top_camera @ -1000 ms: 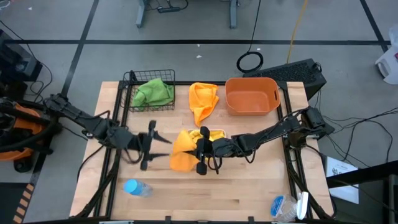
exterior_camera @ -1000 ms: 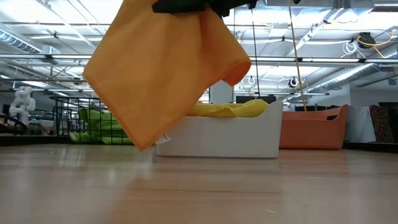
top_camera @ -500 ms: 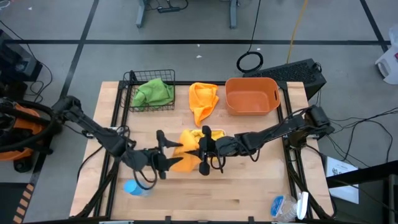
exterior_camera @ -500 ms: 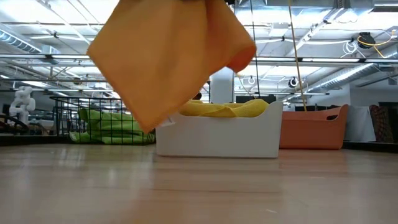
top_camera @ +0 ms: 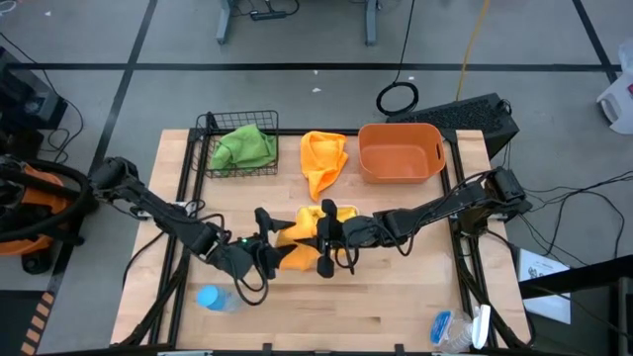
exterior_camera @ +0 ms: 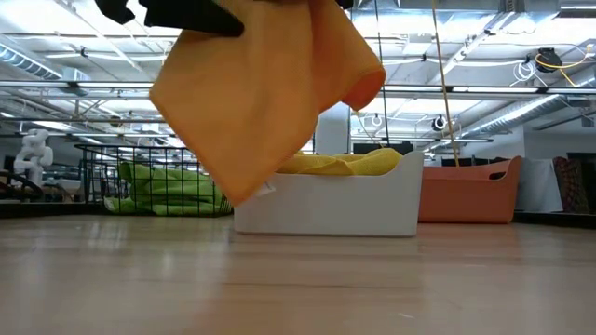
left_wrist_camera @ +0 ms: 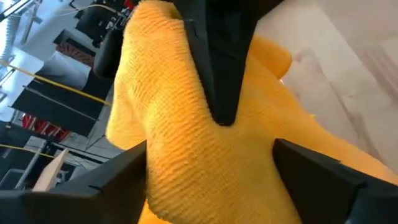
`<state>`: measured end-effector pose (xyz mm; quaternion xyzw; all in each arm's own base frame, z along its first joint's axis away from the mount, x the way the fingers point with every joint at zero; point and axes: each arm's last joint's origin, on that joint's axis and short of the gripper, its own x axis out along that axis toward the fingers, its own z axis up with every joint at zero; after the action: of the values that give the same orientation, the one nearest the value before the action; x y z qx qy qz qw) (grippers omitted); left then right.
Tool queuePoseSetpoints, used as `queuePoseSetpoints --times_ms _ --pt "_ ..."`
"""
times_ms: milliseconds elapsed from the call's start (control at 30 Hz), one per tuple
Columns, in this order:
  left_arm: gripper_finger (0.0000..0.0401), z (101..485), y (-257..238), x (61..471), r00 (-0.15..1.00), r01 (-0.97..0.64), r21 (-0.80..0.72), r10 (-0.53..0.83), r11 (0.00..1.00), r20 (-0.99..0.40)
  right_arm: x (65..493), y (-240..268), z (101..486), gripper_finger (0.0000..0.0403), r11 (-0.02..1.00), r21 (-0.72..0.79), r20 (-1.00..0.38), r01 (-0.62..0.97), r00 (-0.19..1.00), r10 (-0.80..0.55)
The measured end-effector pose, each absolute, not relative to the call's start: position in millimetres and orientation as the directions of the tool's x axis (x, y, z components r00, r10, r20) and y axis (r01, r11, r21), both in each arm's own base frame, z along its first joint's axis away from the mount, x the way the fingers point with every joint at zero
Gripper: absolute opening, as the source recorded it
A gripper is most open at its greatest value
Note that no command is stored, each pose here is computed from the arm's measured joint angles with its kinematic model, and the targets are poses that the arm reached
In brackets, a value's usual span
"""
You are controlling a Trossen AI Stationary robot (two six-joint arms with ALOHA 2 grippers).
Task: Sort microfiber towel by color & place in baskets
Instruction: Put the bottom orange microfiber towel into the orange bin
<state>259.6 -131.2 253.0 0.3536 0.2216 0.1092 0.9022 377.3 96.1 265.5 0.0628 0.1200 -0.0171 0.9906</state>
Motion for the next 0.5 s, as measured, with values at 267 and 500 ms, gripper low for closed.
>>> queuePoseSetpoints --times_ms 267,500 --pt "0.0147 256.1 -131.2 261.2 0.886 -0.069 0.674 0.356 0.735 -0.298 377.0 96.6 264.6 0.0026 0.992 0.117 -0.250 0.048 0.968 -0.017" --pt "0.0024 256.6 -131.4 261.6 0.889 -0.057 0.698 0.355 0.714 -0.291 367.9 94.8 258.2 0.0143 0.995 0.073 -0.383 0.062 0.923 -0.030"
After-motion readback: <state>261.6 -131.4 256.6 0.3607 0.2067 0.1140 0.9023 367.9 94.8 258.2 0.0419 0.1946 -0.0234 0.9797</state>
